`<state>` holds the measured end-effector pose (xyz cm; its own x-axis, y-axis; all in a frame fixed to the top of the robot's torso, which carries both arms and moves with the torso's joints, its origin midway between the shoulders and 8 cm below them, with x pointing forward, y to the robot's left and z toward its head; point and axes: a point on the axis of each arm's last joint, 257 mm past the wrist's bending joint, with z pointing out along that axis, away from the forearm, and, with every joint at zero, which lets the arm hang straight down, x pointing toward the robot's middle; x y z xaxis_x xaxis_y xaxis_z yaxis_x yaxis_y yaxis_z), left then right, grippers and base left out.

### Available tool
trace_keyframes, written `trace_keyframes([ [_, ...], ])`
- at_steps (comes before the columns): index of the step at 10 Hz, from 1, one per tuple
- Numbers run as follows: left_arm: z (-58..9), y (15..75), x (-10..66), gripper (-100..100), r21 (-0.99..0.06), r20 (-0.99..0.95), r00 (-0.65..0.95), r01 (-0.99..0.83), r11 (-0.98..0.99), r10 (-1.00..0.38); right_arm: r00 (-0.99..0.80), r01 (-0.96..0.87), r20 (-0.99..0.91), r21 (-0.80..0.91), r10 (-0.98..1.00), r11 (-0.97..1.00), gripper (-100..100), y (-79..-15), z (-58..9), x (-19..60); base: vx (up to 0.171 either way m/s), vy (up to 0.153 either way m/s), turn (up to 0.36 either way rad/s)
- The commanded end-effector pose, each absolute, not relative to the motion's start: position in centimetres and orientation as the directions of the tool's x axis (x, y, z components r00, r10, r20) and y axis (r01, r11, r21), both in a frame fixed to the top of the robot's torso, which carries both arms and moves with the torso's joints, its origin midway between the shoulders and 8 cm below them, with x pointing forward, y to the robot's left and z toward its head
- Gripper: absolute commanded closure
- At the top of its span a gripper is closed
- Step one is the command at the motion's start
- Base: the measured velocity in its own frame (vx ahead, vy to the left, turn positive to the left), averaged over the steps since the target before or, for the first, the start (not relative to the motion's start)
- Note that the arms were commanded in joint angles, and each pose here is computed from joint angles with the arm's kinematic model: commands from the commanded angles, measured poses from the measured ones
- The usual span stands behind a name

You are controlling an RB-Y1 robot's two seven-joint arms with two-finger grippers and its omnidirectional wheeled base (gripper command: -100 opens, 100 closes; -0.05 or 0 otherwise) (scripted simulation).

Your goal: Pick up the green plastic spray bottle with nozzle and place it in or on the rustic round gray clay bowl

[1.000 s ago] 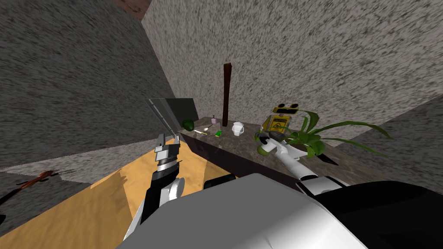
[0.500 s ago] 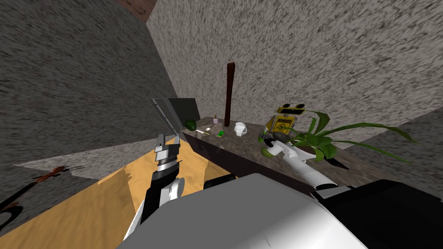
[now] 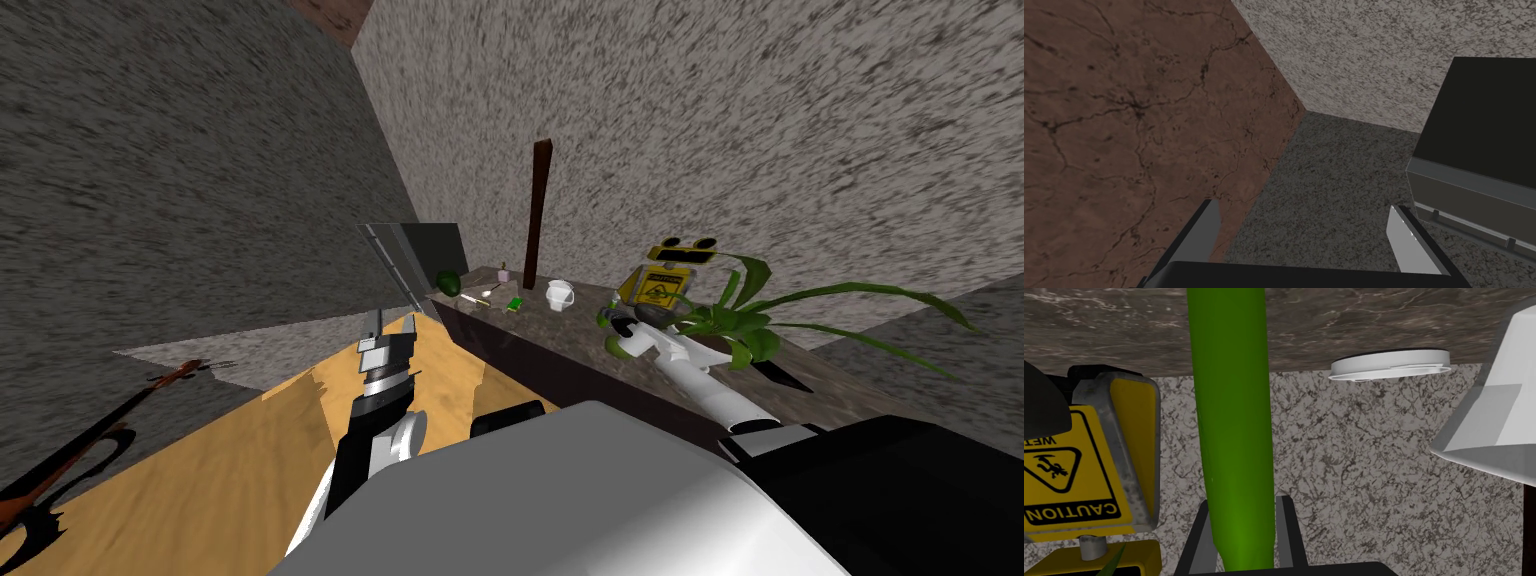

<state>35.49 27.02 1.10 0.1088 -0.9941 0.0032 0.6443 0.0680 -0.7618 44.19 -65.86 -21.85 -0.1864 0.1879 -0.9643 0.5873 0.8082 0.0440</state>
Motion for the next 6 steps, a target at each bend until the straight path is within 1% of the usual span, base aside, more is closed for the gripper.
trace_keyframes([
  [1, 1.1, 27.0, 35.5, 0, -0.762, 0.003, 0.109, 0.644, 0.068, -0.994, -0.172, 0.596, -0.96, 0.077, 0.22, 0.799, 100, -66.1, -21.8, 44.3, -0.193, 0.05, 0.103],
  [3, 1.1, 27.0, 35.5, 0, -0.762, 0.003, 0.109, 0.644, 0.068, -0.994, -0.149, 0.608, -0.955, 0.115, 0.255, 0.785, 100, -66.6, -21.3, 44.5, -0.184, 0.049, 0.112],
  [5, 1.1, 27.0, 35.5, 0, -0.762, 0.003, 0.109, 0.644, 0.068, -0.994, -0.125, 0.621, -0.949, 0.154, 0.291, 0.769, 100, -67.2, -20.7, 44.6, -0.213, 0.049, 0.137],
  [6, 1.1, 27.0, 35.5, 0, -0.762, 0.003, 0.109, 0.644, 0.068, -0.994, -0.113, 0.627, -0.945, 0.173, 0.308, 0.759, 100, -67.6, -20.4, 44.7, -0.178, 0.052, 0.121],
])
